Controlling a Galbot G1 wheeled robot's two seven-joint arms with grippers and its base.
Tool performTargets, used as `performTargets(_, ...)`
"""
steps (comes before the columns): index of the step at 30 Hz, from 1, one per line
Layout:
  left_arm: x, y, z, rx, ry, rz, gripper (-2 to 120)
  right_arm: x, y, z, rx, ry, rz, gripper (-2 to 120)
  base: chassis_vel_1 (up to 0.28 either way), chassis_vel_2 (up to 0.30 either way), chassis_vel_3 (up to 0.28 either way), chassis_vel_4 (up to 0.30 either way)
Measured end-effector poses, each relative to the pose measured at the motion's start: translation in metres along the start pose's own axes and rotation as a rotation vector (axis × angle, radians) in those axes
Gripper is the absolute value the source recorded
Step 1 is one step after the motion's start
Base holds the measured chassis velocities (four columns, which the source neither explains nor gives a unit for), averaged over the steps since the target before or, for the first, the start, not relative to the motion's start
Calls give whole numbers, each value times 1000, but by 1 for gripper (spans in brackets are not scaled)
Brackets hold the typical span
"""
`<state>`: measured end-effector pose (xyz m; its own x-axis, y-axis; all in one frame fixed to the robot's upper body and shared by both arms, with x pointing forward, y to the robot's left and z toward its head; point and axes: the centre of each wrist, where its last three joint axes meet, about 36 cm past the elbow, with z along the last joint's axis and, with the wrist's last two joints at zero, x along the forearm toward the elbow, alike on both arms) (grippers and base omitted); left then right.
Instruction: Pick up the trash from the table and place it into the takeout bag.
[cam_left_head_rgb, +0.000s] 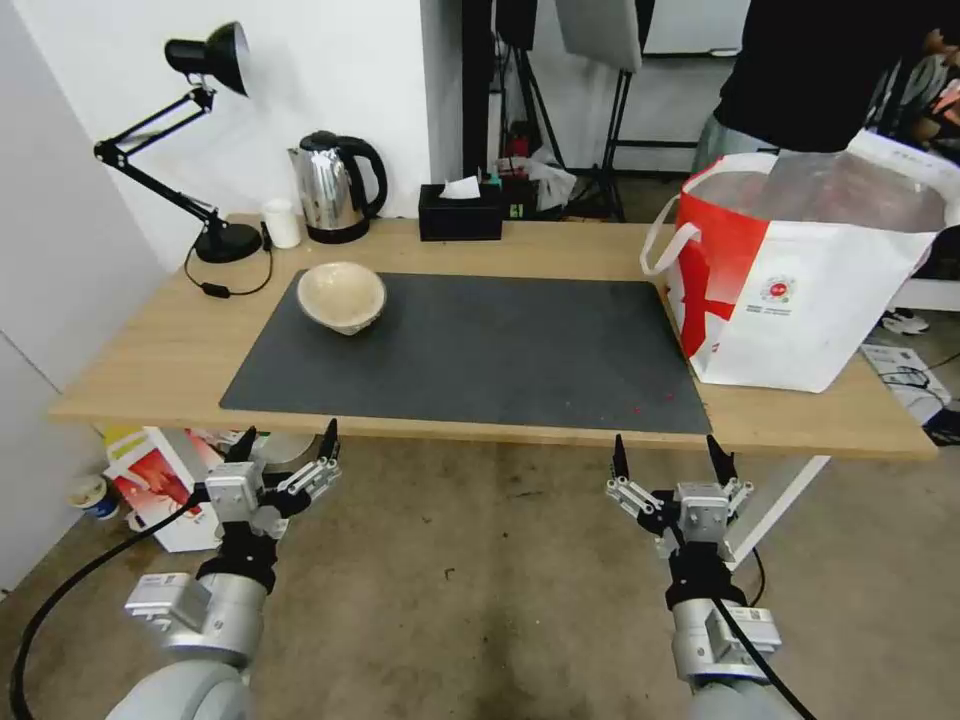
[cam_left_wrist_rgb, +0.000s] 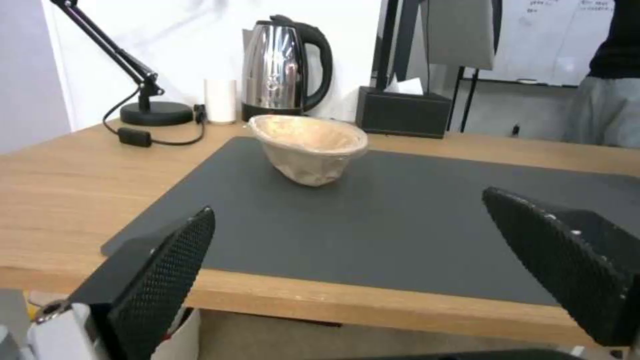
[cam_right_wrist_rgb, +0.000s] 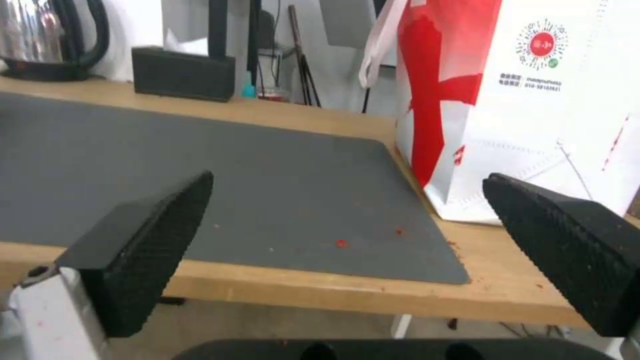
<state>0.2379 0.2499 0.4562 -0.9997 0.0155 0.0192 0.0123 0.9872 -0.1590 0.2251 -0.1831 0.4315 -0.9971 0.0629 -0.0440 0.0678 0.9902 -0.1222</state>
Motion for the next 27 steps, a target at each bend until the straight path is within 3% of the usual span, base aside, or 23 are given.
performTargets(27,0,0,0,0,7,-4,100,6,0,-2,43,71,29,100,0,0,0,0)
